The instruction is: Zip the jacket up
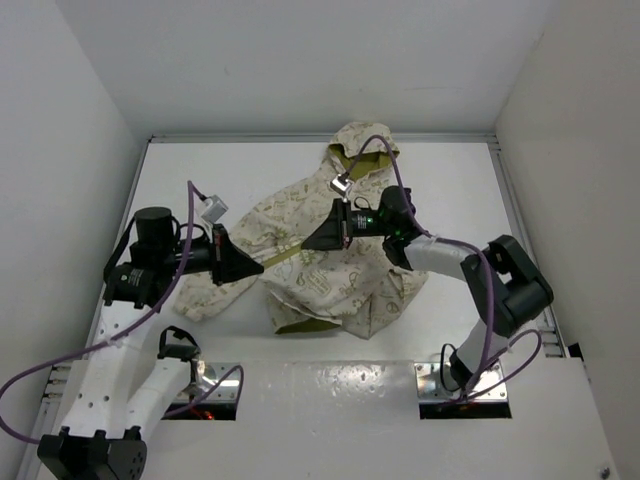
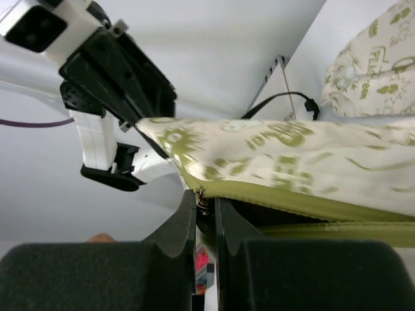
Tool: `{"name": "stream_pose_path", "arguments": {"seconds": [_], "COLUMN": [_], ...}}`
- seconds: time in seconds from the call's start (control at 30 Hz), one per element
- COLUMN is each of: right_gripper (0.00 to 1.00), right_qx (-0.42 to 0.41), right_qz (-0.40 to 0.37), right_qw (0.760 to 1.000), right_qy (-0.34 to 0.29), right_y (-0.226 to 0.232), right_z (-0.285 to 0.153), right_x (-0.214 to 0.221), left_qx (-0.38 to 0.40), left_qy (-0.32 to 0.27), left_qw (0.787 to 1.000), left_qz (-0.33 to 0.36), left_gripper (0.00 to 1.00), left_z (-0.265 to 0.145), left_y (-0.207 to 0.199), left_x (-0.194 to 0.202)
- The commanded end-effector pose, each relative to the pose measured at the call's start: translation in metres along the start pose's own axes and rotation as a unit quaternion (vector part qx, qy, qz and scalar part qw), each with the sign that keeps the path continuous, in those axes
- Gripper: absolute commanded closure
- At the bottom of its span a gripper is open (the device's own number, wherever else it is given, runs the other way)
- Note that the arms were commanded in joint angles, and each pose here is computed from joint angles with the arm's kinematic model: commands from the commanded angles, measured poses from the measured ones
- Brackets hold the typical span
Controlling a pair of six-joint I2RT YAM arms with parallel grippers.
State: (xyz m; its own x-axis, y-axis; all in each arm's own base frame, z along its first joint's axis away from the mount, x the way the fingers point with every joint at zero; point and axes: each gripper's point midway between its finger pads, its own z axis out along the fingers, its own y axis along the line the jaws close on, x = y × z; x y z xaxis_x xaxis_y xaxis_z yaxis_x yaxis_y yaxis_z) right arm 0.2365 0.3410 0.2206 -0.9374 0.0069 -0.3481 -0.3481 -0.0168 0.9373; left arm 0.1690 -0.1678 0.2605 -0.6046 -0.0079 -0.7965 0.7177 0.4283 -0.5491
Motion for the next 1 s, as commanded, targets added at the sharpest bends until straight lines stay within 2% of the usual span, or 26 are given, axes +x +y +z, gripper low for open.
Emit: {"name": "stream_pose_path", "arguments": {"seconds": [0.0, 0.03, 0.07, 0.1, 0.43, 0.6, 0.63, 0.97], "right_gripper": [1.00, 1.00, 1.00, 1.00, 1.00, 1.00, 1.00, 1.00], "right_qx": [-0.001, -0.002, 0.001, -0.018, 0.012, 0.024, 0.020, 0.016], "right_qz": [-0.009, -0.004, 0.035, 0.005, 0.036, 0.040, 0.041, 0.022], "right_qw": [0.998, 0.998, 0.997, 0.997, 0.996, 0.994, 0.996, 0.998], "right_qy": [-0.060, -0.065, -0.068, -0.069, -0.079, -0.095, -0.078, -0.059], "right_y": [-0.014, -0.016, -0.028, -0.018, -0.056, -0.074, -0.074, -0.099], "right_z": [-0.019, -0.022, -0.025, -0.028, -0.067, -0.102, -0.104, -0.182], "right_x": [-0.046, -0.051, -0.056, -0.066, -0.097, -0.116, -0.113, -0.137], "left_qx": [0.020, 0.015, 0.015, 0.003, -0.011, -0.026, -0.026, -0.030], "left_qy": [-0.008, -0.013, -0.018, -0.019, -0.038, -0.041, -0.037, -0.035], "left_qw": [0.999, 0.998, 0.997, 0.998, 0.997, 0.996, 0.996, 0.995], "left_qz": [0.049, 0.058, 0.068, 0.067, 0.062, 0.077, 0.077, 0.087], "left_gripper": [1.00, 1.00, 1.00, 1.00, 1.00, 1.00, 1.00, 1.00], "left_z": [-0.018, -0.020, -0.022, -0.023, -0.035, -0.042, -0.042, -0.046], "left_y": [-0.032, -0.034, -0.038, -0.035, -0.056, -0.060, -0.060, -0.062], "left_x": [-0.001, -0.004, -0.007, -0.006, -0.019, -0.024, -0.021, -0.025]}}
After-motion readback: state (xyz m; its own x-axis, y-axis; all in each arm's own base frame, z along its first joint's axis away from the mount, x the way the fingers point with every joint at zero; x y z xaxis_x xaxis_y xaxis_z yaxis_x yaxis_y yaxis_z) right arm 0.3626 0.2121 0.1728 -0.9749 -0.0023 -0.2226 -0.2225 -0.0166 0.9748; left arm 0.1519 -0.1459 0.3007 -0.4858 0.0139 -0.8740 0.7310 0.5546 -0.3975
